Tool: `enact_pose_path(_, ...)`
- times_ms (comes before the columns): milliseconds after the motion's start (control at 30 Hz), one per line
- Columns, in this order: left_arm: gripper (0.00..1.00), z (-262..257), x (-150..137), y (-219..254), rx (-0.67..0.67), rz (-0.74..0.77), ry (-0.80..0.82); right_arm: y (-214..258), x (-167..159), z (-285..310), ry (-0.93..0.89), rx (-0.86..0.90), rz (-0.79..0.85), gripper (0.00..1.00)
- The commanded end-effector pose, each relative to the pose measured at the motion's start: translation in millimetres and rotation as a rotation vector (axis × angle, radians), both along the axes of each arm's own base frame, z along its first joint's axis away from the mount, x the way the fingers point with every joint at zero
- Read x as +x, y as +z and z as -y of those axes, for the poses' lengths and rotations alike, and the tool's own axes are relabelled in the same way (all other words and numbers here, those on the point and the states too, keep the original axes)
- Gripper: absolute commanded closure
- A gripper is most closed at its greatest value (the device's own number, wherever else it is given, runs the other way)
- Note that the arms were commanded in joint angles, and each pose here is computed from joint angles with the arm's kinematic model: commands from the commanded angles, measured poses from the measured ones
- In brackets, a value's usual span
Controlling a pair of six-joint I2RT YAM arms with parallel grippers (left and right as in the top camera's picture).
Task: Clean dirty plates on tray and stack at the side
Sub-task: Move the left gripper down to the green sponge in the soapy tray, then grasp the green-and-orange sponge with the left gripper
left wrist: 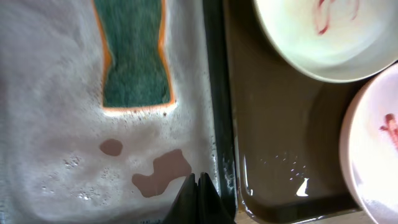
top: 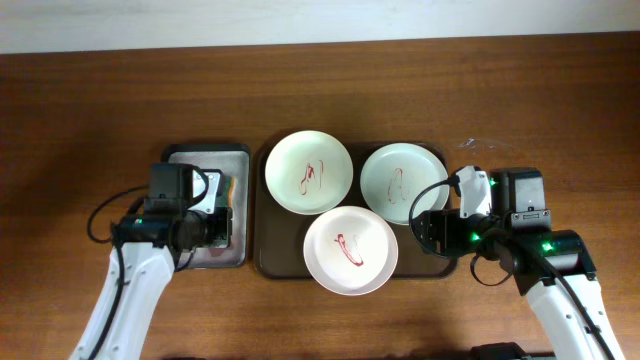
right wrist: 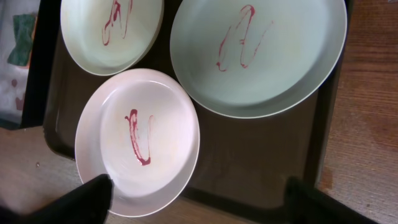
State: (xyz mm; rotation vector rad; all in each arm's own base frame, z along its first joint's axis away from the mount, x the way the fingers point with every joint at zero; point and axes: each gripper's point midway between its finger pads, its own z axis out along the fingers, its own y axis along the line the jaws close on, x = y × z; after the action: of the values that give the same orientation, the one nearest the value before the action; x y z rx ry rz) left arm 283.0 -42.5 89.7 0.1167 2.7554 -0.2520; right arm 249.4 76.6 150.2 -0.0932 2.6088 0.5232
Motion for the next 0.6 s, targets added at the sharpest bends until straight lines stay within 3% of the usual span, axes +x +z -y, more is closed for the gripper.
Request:
enact_pose_path(0,1.0,-3,-7,-30,0.011,-0.135,0.003,9,6,-3,0.009,0.007,0.03,0.08)
enact_pose_path(133,1.0,-4,-34,-58,0.01,-0.331,0.053,10,7,-3,0.009,0.007,0.039,0.05)
enact_pose_path(300,1.0,-5,-62,-61,0.018,-0.454,0.055,10,8,-2,0.007,0.004,0.039,0.05)
enact_pose_path(567,0.98,-5,-76,-59,0.016,-0.515,0.054,10,8,-2,0.006,0.003,0.039,0.05)
